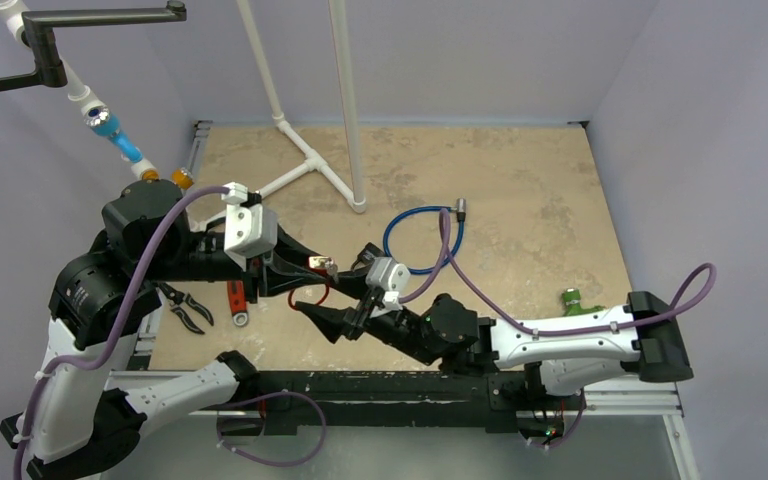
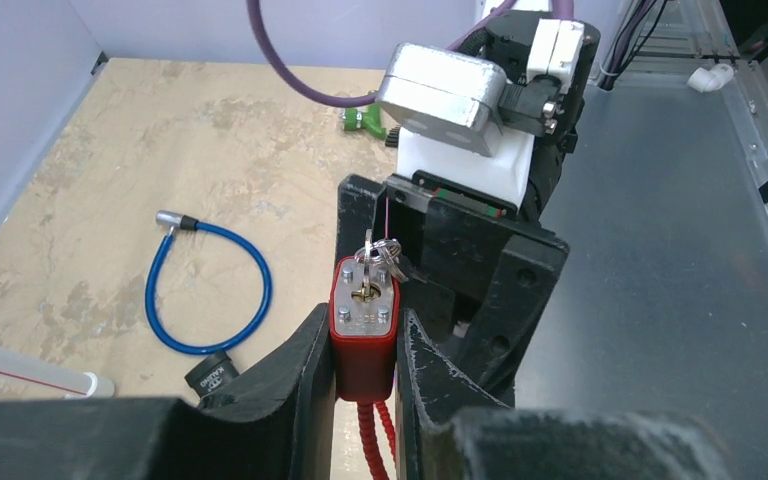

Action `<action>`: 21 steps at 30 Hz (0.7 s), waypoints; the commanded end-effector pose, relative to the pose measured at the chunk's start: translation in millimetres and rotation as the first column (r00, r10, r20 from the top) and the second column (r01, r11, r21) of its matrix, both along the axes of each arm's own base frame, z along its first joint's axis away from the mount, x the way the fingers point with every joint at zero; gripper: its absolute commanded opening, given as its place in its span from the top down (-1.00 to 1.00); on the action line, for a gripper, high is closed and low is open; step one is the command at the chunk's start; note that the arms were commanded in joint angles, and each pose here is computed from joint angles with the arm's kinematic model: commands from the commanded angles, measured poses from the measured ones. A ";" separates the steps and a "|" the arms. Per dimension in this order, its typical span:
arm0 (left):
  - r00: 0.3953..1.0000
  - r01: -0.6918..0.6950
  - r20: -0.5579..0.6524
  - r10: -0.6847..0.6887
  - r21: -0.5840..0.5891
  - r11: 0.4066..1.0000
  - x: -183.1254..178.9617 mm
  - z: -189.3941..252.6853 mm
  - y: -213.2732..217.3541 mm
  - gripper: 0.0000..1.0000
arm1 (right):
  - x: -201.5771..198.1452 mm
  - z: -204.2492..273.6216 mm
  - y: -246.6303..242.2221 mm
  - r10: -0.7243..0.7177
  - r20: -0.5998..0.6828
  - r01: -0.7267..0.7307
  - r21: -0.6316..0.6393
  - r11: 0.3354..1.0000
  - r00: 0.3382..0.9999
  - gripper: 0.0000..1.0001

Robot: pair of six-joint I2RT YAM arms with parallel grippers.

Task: Unlock with the key

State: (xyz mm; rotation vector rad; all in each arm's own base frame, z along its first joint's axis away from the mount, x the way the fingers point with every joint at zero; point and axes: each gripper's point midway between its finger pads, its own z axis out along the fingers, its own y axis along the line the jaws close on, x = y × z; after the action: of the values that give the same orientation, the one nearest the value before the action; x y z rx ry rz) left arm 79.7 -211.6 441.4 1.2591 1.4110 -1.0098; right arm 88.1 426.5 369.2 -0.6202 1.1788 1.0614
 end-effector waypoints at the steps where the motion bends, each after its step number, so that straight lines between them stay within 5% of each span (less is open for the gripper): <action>1: 0.997 -0.024 0.078 0.026 -0.022 0.999 4.7 9.6 4.0 1.00 | -7.2 22.7 -31.4 0.024 0.017 -0.025 0.044 0.999 1.000 -0.16; 9: 0.995 -0.020 0.102 0.020 -0.006 1.000 5.7 5.2 5.0 1.00 | -7.7 21.5 -66.7 0.019 -0.003 -0.019 0.038 0.999 1.000 -0.30; 21: 0.996 0.061 0.069 -0.059 -0.022 0.998 -13.1 10.4 4.4 1.00 | -11.3 36.5 -24.6 0.033 0.145 -0.035 0.013 0.999 0.989 -0.29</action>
State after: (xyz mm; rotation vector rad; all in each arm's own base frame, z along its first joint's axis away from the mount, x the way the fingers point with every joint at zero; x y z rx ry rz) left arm 77.6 -207.7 436.8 1.2958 1.3874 -0.9765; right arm 80.5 398.5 364.5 -0.7336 1.1469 1.0124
